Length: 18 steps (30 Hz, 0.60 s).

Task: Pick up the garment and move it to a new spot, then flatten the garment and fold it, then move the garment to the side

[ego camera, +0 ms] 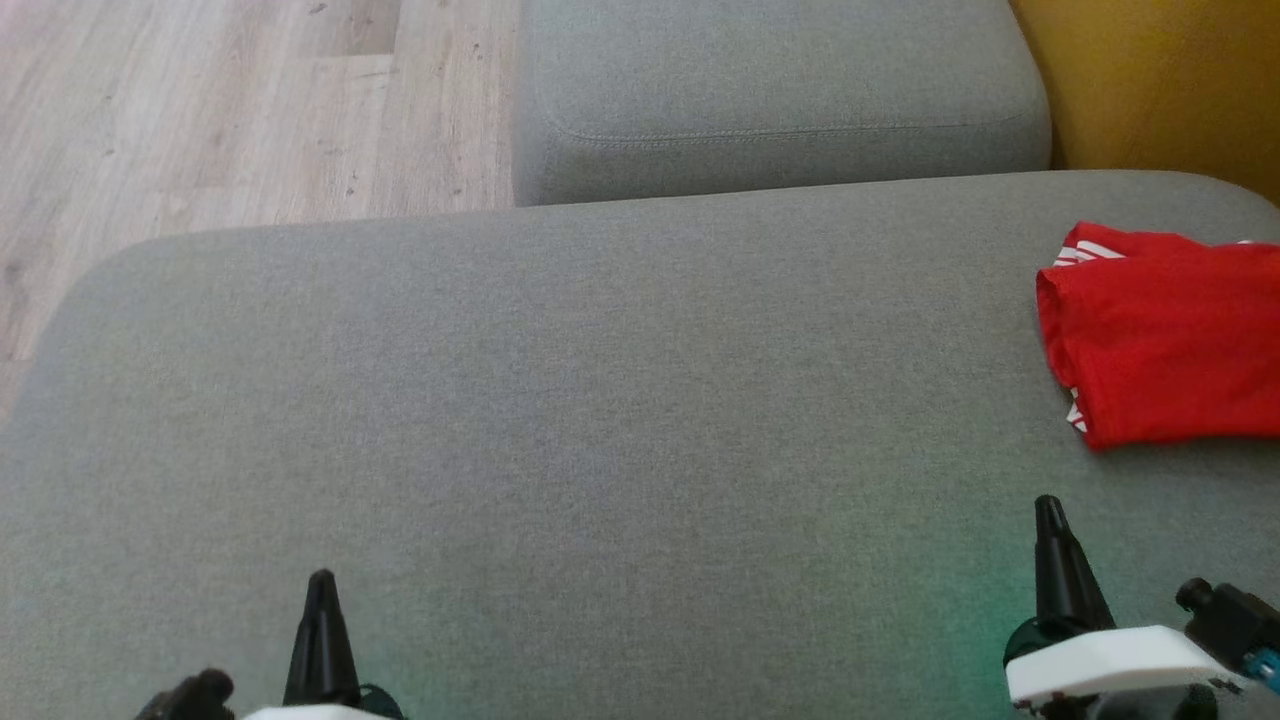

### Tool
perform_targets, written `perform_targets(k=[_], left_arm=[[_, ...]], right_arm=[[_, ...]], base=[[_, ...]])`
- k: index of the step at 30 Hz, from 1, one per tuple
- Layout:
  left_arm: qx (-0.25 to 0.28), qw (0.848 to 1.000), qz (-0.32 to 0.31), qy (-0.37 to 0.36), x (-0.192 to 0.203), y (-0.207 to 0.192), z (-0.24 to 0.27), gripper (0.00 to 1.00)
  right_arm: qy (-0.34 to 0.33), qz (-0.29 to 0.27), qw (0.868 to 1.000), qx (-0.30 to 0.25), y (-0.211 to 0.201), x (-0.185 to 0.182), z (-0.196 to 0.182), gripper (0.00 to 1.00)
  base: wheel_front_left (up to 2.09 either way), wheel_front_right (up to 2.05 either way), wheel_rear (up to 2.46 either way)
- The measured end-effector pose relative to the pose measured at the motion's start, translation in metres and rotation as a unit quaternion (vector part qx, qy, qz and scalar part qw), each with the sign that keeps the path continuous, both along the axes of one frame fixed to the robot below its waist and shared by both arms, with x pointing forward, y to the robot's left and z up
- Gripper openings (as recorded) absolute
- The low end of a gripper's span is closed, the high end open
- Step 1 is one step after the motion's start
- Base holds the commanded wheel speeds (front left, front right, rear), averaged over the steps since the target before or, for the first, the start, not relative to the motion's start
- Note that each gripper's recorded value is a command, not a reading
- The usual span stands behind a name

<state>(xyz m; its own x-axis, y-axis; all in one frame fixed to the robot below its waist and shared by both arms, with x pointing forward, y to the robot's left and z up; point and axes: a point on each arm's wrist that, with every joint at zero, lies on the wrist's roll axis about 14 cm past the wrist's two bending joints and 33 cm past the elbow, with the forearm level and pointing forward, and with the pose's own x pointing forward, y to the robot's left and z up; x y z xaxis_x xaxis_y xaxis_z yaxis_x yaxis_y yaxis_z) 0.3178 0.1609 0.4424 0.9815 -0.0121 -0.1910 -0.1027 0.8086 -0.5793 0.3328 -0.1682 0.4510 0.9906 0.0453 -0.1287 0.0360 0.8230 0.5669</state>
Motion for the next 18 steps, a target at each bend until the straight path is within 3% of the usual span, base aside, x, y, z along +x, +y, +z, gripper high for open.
perform_targets(k=[18], left_arm=[[-0.102, 0.995, 0.022, 0.005, 0.012, 0.007, 0.003, 0.0]], right_arm=[[0.009, -0.031, 0.994, 0.104, -0.01, 0.008, 0.002, 0.0]], base=[[0.0, 0.0, 0.0]])
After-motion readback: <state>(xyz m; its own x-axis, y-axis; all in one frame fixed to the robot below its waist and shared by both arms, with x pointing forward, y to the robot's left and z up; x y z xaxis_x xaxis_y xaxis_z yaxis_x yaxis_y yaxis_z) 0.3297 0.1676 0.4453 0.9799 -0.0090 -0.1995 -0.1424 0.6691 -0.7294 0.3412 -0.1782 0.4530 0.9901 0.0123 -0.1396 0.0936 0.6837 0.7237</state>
